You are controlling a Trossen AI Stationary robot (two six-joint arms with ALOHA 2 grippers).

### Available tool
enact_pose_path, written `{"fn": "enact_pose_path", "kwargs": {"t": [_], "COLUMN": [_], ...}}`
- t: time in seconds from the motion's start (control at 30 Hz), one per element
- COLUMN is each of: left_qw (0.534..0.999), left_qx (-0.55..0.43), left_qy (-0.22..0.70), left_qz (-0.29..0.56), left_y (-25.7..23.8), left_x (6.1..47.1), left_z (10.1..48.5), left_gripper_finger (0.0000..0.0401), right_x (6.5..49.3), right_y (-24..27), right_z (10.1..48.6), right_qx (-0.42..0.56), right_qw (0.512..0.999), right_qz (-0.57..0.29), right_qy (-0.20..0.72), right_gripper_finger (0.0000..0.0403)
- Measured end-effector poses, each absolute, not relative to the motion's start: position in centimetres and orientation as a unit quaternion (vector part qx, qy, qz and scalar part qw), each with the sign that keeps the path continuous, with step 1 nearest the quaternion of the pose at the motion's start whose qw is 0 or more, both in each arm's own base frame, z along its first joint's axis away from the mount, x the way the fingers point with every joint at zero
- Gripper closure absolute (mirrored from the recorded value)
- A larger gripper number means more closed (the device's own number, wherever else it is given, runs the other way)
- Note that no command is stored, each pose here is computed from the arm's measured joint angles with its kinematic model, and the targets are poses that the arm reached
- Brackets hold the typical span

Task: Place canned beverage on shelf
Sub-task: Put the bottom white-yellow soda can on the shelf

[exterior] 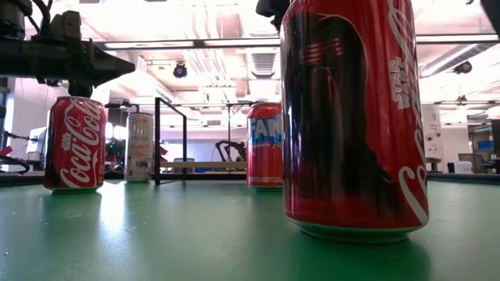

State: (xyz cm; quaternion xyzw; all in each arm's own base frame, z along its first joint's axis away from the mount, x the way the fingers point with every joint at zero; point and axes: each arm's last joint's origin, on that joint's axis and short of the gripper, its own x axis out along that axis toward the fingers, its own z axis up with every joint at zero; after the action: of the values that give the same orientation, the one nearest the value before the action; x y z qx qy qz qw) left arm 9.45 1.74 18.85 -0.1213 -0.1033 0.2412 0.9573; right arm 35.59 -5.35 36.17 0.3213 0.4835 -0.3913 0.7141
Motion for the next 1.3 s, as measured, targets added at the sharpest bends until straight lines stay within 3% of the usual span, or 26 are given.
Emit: {"fn": "enact_pose_path", "kwargs": {"t": [0.53,1.3], "left_qw": [0.957,0.957], "left_qx": [-0.121,-0.121], "left_qy": [-0.103,-0.103], "left_qz": [0.241,0.241], "left_y": [1.7,1.7], "left_x": [9.4,9.5], "left_z": [18.8,18.8], "left_gripper_finger": [0.0401,0.0401], "right_x": [41.6,41.1], "right_y": [-12.9,-15.0], "right_z": [32.8,33.5], "right_qx": [0.276,0.163], "right_qw": [0.749,0.801], "right_qz": [-0.337,-0.229], "right_qy": [0.498,0.528], "right_gripper_finger": [0.0143,0.0143]}}
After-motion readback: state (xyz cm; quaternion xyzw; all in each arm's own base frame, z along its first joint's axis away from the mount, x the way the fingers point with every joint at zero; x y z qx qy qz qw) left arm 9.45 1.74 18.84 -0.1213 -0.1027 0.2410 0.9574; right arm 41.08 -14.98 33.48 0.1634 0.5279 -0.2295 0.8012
